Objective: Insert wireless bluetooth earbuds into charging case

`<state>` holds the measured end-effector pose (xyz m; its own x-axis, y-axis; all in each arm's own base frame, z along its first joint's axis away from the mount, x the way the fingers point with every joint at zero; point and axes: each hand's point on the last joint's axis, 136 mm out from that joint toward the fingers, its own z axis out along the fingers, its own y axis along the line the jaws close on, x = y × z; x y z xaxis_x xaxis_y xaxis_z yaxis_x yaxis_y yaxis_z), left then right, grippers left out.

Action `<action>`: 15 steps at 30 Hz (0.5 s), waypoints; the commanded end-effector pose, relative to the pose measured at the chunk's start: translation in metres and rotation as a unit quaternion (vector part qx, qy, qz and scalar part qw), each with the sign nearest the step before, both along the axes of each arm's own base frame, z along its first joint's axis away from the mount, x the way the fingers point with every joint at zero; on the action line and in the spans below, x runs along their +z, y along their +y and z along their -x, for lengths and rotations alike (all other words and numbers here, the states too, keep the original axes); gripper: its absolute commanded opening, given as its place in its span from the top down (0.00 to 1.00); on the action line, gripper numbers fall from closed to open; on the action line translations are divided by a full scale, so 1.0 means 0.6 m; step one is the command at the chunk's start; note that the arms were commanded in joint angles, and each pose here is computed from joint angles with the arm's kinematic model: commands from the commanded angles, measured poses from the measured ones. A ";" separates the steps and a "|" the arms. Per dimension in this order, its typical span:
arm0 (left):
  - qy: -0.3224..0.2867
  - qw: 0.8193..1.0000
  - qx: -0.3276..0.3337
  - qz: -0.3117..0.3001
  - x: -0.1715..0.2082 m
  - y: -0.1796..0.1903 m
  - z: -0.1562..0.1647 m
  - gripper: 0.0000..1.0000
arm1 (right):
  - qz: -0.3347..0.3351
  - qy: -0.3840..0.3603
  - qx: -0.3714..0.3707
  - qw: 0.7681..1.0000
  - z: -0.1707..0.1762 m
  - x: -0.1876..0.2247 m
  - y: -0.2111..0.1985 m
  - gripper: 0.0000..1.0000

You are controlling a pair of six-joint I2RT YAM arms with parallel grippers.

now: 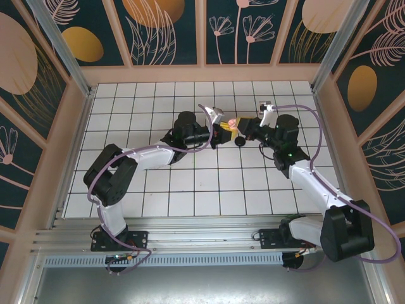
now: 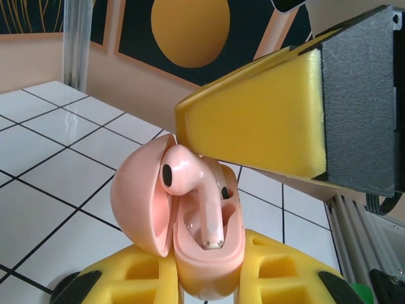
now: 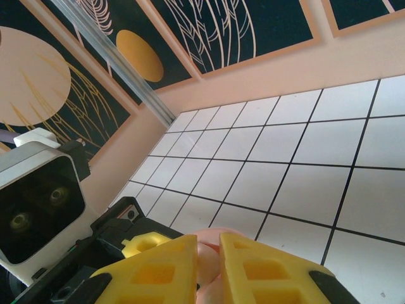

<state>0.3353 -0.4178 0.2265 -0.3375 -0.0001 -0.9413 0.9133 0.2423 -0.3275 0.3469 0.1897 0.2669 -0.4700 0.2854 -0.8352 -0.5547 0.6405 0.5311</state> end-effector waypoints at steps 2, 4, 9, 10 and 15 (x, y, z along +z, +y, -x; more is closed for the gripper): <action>-0.044 0.999 -0.001 0.001 0.039 0.002 0.006 0.94 | 0.011 -0.013 -0.002 1.000 -0.011 0.014 -0.002 0.83; -0.050 0.999 0.005 -0.009 0.035 0.003 0.001 0.94 | 0.008 -0.006 0.005 1.000 -0.011 0.012 0.002 0.82; -0.078 0.995 0.047 -0.045 0.018 0.019 -0.016 0.94 | -0.001 0.027 0.013 1.000 -0.004 0.027 0.005 0.75; -0.081 0.994 0.051 -0.051 0.013 0.021 -0.017 0.95 | -0.003 0.032 0.010 0.999 -0.002 0.033 0.003 0.72; -0.086 0.993 0.053 -0.061 -0.002 0.024 -0.017 0.95 | 0.010 0.074 0.000 0.997 0.000 0.029 -0.003 0.71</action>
<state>0.3483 -0.4067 0.2192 -0.2283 0.0770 -0.9706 0.9147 0.3584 -0.1867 0.3505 0.1920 0.2773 -0.5560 0.2676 -0.7869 -0.5041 0.6442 0.5752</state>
